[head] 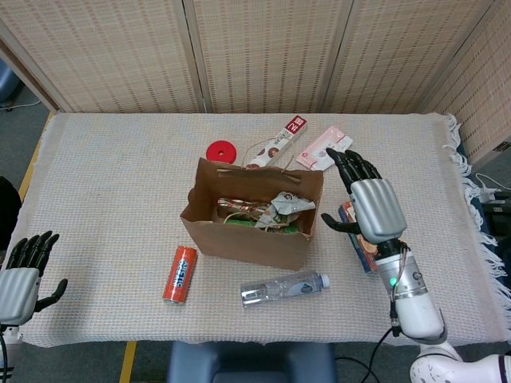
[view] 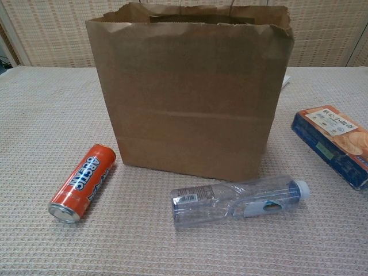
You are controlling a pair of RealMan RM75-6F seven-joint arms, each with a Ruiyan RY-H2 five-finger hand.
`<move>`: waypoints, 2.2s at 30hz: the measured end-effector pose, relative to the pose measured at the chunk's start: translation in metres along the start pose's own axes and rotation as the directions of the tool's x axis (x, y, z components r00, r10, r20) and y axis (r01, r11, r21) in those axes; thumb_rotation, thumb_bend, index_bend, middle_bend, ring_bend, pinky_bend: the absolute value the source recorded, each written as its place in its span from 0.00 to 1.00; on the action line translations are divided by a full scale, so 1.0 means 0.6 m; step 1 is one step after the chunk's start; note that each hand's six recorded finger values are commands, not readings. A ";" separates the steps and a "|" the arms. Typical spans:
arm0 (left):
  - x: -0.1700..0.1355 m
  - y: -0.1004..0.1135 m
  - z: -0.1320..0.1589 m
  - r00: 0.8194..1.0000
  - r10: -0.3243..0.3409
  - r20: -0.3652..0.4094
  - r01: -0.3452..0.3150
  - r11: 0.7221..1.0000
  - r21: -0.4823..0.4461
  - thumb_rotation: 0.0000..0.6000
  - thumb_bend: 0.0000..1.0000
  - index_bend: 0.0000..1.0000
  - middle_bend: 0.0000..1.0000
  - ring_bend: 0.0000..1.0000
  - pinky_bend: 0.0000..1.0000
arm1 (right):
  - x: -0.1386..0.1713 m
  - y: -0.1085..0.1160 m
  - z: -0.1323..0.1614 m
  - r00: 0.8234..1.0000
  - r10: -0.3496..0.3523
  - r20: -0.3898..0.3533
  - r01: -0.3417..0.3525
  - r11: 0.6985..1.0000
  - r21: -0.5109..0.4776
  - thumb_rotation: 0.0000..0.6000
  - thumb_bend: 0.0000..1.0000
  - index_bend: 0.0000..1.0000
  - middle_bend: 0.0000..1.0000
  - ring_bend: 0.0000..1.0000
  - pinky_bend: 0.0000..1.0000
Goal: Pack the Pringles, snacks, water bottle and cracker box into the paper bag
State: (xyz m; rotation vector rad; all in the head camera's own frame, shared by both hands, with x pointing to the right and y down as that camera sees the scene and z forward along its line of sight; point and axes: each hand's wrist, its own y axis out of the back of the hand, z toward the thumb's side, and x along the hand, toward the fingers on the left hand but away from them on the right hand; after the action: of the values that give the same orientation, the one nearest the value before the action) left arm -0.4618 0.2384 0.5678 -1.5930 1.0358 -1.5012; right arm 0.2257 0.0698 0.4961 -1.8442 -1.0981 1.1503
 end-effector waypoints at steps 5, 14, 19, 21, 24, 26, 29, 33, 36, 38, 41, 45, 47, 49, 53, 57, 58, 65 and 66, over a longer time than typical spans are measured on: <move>0.000 0.000 0.001 1.000 0.002 -0.004 -0.002 1.000 0.004 1.00 0.35 0.00 0.00 0.00 0.00 | 0.050 -0.016 -0.059 0.995 0.099 -0.004 -0.098 0.988 0.122 1.00 0.09 0.00 0.10 0.05 0.15; 0.000 0.000 0.002 1.000 0.006 -0.010 -0.006 1.000 0.009 1.00 0.35 0.00 0.00 0.00 0.00 | 0.141 -0.097 -0.116 0.927 0.362 -0.095 -0.320 0.899 0.299 1.00 0.09 0.00 0.10 0.06 0.16; 0.000 0.000 0.001 1.000 0.007 -0.011 -0.007 1.000 0.009 1.00 0.35 0.00 0.00 0.00 0.00 | 0.175 -0.141 -0.130 0.872 0.474 -0.121 -0.414 0.846 0.335 1.00 0.09 0.01 0.10 0.08 0.16; 0.000 0.000 0.001 1.000 0.007 -0.011 -0.007 1.000 0.008 1.00 0.35 0.00 0.00 0.00 0.00 | 0.179 -0.155 -0.125 0.856 0.498 -0.135 -0.432 0.835 0.340 1.00 0.09 0.01 0.10 0.08 0.16; 0.000 0.000 0.001 1.000 0.006 -0.010 -0.005 1.000 0.006 1.00 0.35 0.00 0.00 0.00 0.00 | 0.187 -0.191 -0.110 0.813 0.559 -0.166 -0.480 0.803 0.354 1.00 0.09 0.02 0.10 0.08 0.16; 0.000 0.000 0.001 1.000 0.005 -0.009 -0.005 1.000 0.005 1.00 0.35 0.00 0.00 0.00 0.00 | 0.191 -0.221 -0.092 0.776 0.600 -0.194 -0.512 0.780 0.360 1.00 0.09 0.02 0.10 0.08 0.16; 0.000 0.000 0.000 1.000 0.004 -0.009 -0.004 1.000 0.004 1.00 0.35 0.00 0.00 0.00 0.00 | 0.193 -0.255 -0.063 0.739 0.631 -0.236 -0.531 0.761 0.372 1.00 0.09 0.02 0.10 0.08 0.16; 0.000 0.000 0.000 1.000 0.004 -0.008 -0.004 1.000 0.001 1.00 0.35 0.00 0.00 0.00 0.00 | 0.188 -0.284 -0.030 0.721 0.634 -0.281 -0.523 0.763 0.379 1.00 0.09 0.01 0.10 0.08 0.16; 0.000 0.000 0.000 1.000 0.003 -0.007 -0.003 1.000 0.001 1.00 0.35 0.00 0.00 0.00 0.00 | 0.180 -0.302 -0.009 0.719 0.626 -0.301 -0.516 0.772 0.371 1.00 0.09 0.00 0.10 0.08 0.16; 0.000 0.000 0.000 1.000 0.003 -0.006 -0.003 1.000 0.000 1.00 0.35 0.00 0.00 0.00 0.00 | 0.174 -0.313 0.000 0.721 0.622 -0.305 -0.512 0.775 0.371 1.00 0.09 0.00 0.10 0.08 0.16; 0.000 0.000 0.000 1.000 0.002 -0.004 -0.002 1.000 0.000 1.00 0.34 0.00 0.00 0.00 0.00 | 0.165 -0.328 0.009 0.723 0.621 -0.301 -0.510 0.775 0.373 1.00 0.09 0.00 0.10 0.07 0.15; 0.000 0.000 0.000 1.000 0.002 -0.004 -0.002 1.000 -0.001 1.00 0.35 0.00 0.00 0.00 0.00 | 0.153 -0.347 0.018 0.726 0.625 -0.288 -0.516 0.772 0.372 1.00 0.09 0.00 0.09 0.03 0.10; 0.000 0.000 0.000 1.000 0.002 -0.003 -0.002 1.000 -0.001 1.00 0.35 0.00 0.00 0.00 0.00 | 0.146 -0.359 0.023 0.727 0.627 -0.279 -0.519 0.768 0.375 1.00 0.09 0.00 0.08 0.02 0.08; 0.000 0.000 0.000 1.000 0.001 -0.003 -0.001 1.000 -0.002 1.00 0.35 0.00 0.00 0.00 0.00 | 0.140 -0.370 0.027 0.728 0.629 -0.271 -0.522 0.766 0.375 1.00 0.09 0.00 0.08 0.01 0.08; 0.000 0.000 0.000 1.000 0.000 -0.001 0.000 1.000 -0.004 1.00 0.35 0.00 0.00 0.00 0.00 | 0.127 -0.397 0.036 0.732 0.634 -0.250 -0.530 0.760 0.377 1.00 0.09 0.00 0.08 0.01 0.07; 0.000 0.000 -0.001 1.000 -0.001 0.001 0.001 1.000 -0.007 1.00 0.34 0.00 0.00 0.00 0.00 | 0.119 -0.417 0.039 0.739 0.636 -0.222 -0.537 0.755 0.376 1.00 0.10 0.11 0.14 0.13 0.23; 0.000 0.000 -0.001 1.000 -0.001 0.002 0.001 1.000 -0.008 1.00 0.35 0.00 0.00 0.00 0.00 | 0.117 -0.419 0.041 0.745 0.631 -0.218 -0.534 0.759 0.373 1.00 0.12 0.19 0.19 0.20 0.31; 0.000 0.000 -0.001 1.000 -0.002 0.005 0.002 1.000 -0.008 1.00 0.34 0.00 0.00 0.00 0.00 | 0.105 -0.405 0.050 0.816 0.528 -0.234 -0.435 0.828 0.353 1.00 0.30 0.68 0.57 0.64 0.73; 0.000 0.000 -0.001 1.000 -0.002 0.005 0.002 1.000 -0.008 1.00 0.34 0.00 0.00 0.00 0.00 | 0.106 -0.402 0.051 0.820 0.520 -0.240 -0.429 0.835 0.345 1.00 0.30 0.68 0.58 0.65 0.73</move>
State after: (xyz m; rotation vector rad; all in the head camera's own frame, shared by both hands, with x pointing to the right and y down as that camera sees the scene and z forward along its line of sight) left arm -0.4623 0.2385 0.5677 -1.6026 1.0393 -1.4957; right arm 0.1422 0.2284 0.6726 -2.0443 -0.2606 1.1409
